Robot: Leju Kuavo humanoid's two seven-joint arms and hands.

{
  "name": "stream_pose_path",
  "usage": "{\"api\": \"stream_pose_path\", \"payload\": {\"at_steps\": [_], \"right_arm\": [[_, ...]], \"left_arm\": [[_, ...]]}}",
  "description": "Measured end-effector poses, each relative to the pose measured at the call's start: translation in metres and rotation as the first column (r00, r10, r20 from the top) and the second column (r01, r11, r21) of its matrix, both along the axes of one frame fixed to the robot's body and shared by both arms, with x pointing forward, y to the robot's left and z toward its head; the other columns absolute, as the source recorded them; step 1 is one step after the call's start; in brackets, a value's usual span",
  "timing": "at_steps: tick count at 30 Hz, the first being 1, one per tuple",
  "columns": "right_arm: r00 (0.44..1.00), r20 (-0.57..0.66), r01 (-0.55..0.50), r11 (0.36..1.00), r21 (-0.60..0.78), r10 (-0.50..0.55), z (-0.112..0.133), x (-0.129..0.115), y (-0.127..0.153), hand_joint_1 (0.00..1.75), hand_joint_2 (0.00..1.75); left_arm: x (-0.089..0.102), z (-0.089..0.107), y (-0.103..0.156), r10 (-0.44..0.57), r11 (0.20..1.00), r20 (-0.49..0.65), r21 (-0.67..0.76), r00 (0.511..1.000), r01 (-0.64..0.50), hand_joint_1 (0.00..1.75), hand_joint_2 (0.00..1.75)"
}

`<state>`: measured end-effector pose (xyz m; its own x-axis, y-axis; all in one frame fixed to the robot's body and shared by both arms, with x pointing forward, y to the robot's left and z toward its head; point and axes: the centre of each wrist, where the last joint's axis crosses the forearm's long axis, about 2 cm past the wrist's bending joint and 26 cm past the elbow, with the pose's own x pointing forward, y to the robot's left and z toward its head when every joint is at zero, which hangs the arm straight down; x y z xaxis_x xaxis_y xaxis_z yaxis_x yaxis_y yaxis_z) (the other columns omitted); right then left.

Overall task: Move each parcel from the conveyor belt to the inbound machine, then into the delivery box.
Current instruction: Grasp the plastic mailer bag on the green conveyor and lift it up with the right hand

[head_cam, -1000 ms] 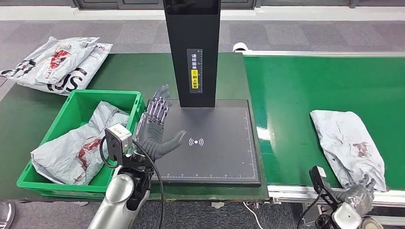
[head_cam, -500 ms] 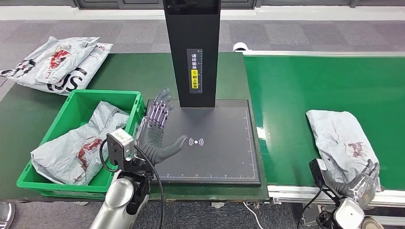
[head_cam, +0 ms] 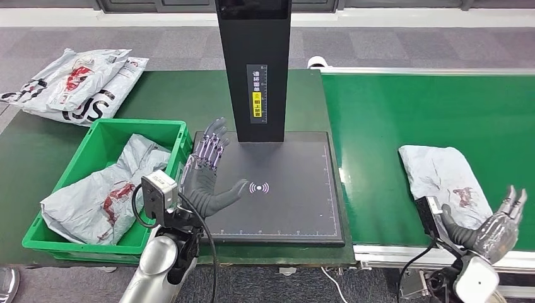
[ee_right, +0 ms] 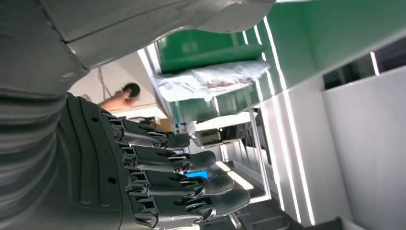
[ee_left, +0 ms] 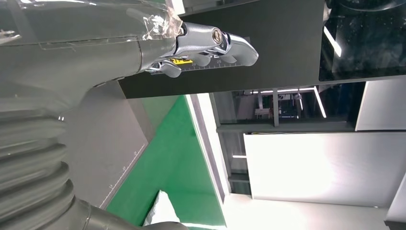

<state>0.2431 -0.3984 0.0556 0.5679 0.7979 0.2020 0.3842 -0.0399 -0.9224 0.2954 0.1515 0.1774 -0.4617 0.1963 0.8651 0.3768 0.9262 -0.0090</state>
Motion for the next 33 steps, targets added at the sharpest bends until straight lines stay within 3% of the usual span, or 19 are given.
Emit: {"api": "stream_pose_path", "payload": {"at_steps": [3,7,16,23,33], "right_arm": [[1.000,0.003,-0.001,1.000,-0.017,0.001,0.002,0.001,-0.002,0.00,1.75],[0.994,-0.026,0.106,0.993,0.054,-0.105,-0.005,0.001,-0.007,0.00,1.75],[0.933,-0.285,0.268,0.953,0.141,-0.221,-0.055,-0.007,-0.007,0.00,1.75],[0.879,-0.427,0.303,0.939,0.161,-0.211,-0.078,-0.020,-0.013,0.00,1.75],[0.858,-0.483,0.301,0.933,0.199,-0.174,-0.080,-0.013,-0.017,0.00,1.75]], "left_arm": [[0.000,0.000,0.000,0.000,1.000,0.005,0.002,1.000,0.000,0.00,1.75],[0.000,0.000,-0.001,0.002,1.000,0.007,0.004,1.000,-0.002,0.00,1.75],[0.000,0.001,-0.001,-0.017,1.000,0.009,0.008,1.000,0.017,0.00,1.75],[0.000,0.000,-0.001,-0.022,1.000,0.009,0.010,1.000,0.022,0.00,1.75],[0.000,0.000,0.000,-0.023,1.000,0.011,0.014,1.000,0.023,0.00,1.75]]}}
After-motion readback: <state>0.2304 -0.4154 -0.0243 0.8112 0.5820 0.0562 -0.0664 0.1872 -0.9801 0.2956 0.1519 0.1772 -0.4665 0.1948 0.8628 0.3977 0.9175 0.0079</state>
